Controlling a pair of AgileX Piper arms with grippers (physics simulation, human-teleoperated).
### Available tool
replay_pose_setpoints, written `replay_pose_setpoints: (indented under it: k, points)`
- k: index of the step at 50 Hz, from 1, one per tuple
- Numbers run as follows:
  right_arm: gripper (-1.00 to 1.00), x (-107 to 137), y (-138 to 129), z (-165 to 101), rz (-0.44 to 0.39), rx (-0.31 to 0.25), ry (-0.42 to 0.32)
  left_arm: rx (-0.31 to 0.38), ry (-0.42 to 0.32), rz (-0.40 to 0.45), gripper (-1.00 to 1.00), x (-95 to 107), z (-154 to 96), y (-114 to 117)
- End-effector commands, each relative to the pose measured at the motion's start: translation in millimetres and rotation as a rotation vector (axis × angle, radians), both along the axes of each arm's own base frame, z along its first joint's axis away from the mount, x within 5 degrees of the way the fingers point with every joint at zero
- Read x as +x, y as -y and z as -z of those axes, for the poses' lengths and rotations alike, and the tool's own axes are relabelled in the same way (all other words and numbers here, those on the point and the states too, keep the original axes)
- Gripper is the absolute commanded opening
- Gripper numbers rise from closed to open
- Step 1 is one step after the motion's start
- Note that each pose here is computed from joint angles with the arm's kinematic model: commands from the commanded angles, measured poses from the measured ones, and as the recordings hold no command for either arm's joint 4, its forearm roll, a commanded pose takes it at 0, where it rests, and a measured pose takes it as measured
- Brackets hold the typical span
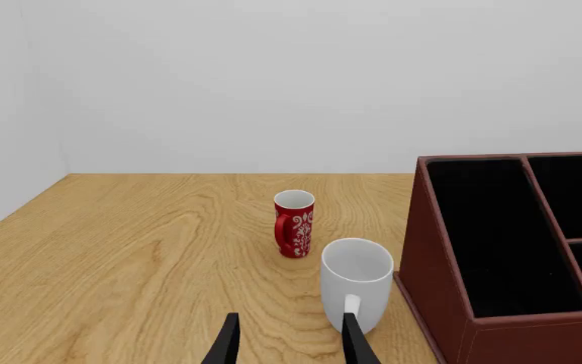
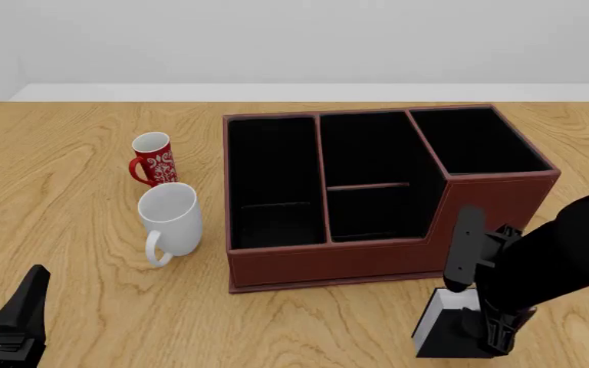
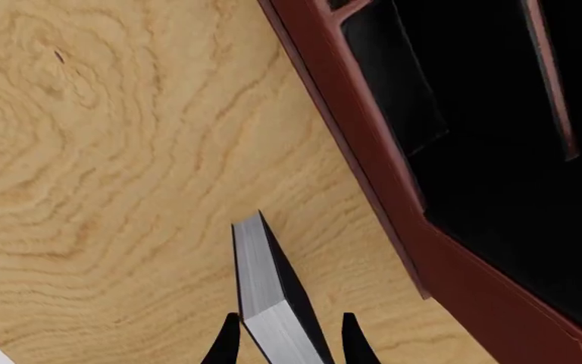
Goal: Pick up the book and place it in the right compartment of the caddy.
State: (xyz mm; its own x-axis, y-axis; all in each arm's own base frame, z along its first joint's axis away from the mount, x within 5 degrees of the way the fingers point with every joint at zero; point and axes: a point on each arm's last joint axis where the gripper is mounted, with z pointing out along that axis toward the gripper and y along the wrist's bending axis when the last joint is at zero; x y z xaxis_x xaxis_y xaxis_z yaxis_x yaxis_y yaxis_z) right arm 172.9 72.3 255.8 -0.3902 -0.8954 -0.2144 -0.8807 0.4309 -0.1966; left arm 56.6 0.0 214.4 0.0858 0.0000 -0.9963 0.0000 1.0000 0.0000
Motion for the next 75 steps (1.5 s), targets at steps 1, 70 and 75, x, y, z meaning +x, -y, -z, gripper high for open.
replay_pose_setpoints:
  k: [1, 70, 75]
  points:
    - [1.0, -0.2, -4.0, 7.3, 0.004, -0.001, -0.02, 0.0, 0.0, 0.0, 1.0, 0.0, 0.0, 0.0]
    - [-1.0, -54.8, -43.8, -109.9, -0.046, 0.243, 0.107, 0.0, 0.0, 0.0, 1.0, 0.0, 0.0, 0.0]
    - [-1.0, -53.2, -44.8, -113.7, -0.044, 0.25, 0.115, 0.0, 0.0, 0.0, 1.0, 0.0, 0.0, 0.0]
